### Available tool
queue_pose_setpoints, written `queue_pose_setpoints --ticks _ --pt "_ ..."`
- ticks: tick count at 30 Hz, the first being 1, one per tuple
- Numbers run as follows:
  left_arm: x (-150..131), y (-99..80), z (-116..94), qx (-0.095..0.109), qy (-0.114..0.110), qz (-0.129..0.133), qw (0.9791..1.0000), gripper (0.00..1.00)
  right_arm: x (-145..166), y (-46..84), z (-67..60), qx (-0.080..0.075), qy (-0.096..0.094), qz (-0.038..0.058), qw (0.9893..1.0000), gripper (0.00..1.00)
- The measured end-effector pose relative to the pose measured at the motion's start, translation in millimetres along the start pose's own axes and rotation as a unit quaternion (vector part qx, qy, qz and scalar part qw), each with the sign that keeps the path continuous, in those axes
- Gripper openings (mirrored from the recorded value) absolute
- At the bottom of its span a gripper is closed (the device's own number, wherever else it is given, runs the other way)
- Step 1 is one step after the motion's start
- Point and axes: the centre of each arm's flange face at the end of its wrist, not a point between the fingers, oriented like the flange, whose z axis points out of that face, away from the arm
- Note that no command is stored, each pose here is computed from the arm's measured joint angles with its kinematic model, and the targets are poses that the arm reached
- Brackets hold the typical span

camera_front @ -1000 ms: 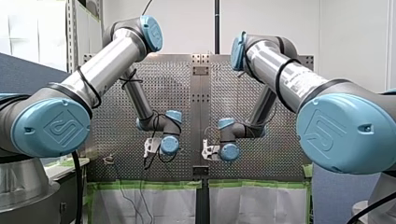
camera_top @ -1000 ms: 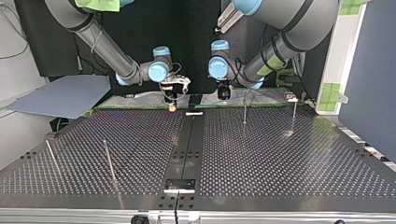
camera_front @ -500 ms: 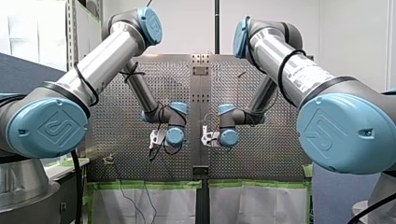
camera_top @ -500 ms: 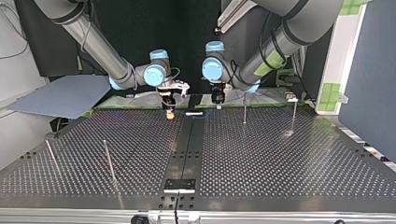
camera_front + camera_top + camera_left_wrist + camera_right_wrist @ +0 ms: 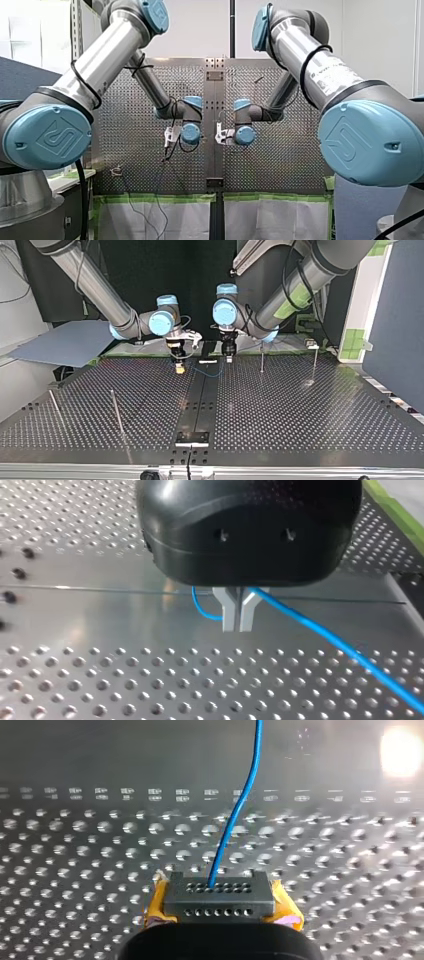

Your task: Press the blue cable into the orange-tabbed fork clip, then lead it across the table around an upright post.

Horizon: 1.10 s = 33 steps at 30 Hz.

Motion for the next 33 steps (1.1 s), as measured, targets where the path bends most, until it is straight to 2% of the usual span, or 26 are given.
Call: queue_pose_setpoints --ticks 21,33 --pt "-38 -23.0 6 0.012 -0.024 -0.015 0.9995 0.0 75 -0.5 -12.3 0.001 0.036 0.0054 0.9993 0.0" --pt "-56 -28.8 13 0.013 -0.028 -0.025 0.9992 0.0 115 -0.7 -21.9 0.001 0.057 0.01 0.9983 0.0"
